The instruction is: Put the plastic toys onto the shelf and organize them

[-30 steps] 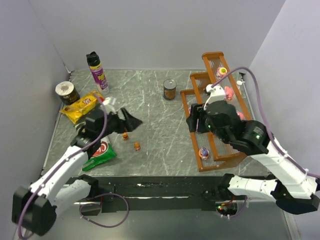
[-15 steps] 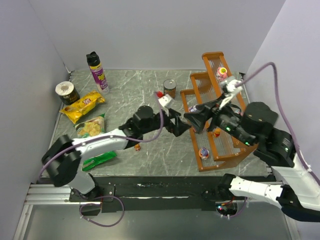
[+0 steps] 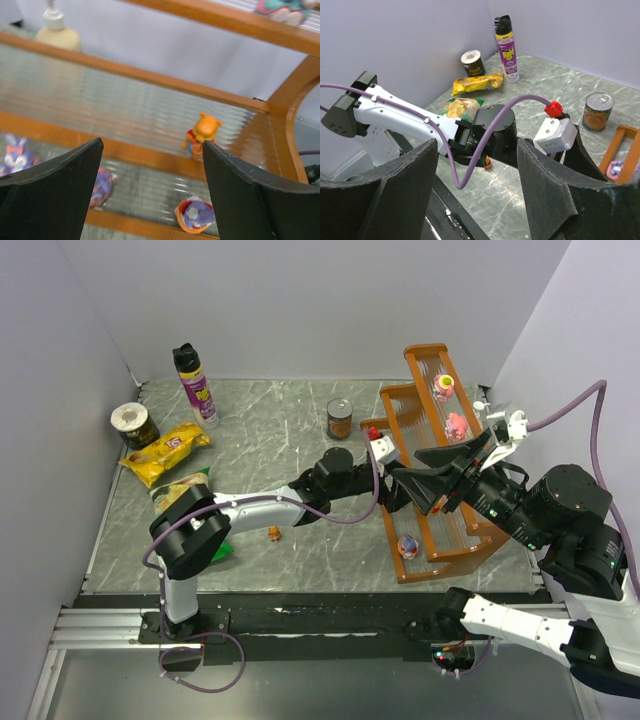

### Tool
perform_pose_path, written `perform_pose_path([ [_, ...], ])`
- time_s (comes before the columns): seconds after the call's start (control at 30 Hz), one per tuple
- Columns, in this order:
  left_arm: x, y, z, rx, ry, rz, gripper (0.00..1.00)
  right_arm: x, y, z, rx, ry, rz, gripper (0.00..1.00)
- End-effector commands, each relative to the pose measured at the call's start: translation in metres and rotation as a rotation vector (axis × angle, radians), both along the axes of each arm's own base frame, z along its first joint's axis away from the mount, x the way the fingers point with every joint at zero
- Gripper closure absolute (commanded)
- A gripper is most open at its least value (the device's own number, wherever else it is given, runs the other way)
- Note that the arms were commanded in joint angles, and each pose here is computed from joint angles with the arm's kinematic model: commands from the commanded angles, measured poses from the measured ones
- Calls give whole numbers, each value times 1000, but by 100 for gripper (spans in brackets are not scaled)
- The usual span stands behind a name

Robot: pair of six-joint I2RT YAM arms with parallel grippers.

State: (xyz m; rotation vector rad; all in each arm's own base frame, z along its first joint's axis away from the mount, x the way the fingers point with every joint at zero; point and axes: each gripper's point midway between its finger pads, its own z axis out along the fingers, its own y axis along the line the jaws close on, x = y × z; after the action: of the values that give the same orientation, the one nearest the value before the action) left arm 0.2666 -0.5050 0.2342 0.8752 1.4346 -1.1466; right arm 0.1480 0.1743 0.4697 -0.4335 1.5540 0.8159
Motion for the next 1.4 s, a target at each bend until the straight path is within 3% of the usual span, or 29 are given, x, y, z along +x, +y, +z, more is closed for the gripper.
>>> perform_pose_path([
  [0.0, -20, -15, 26, -37, -128, -158, 13, 1, -8, 4, 2, -16, -29, 29],
  [0.2, -38, -24, 5, -6, -158, -281, 9, 5, -7, -2, -19, -6, -47, 29],
  [0.57, -37, -40, -3, -8, -228, -336, 6, 11, -7, -10, -52, 1, -71, 28],
  [1.37, -49, -72, -21, 13, -148, -387, 23, 15, -11, -20, -72, 6, -100, 27],
])
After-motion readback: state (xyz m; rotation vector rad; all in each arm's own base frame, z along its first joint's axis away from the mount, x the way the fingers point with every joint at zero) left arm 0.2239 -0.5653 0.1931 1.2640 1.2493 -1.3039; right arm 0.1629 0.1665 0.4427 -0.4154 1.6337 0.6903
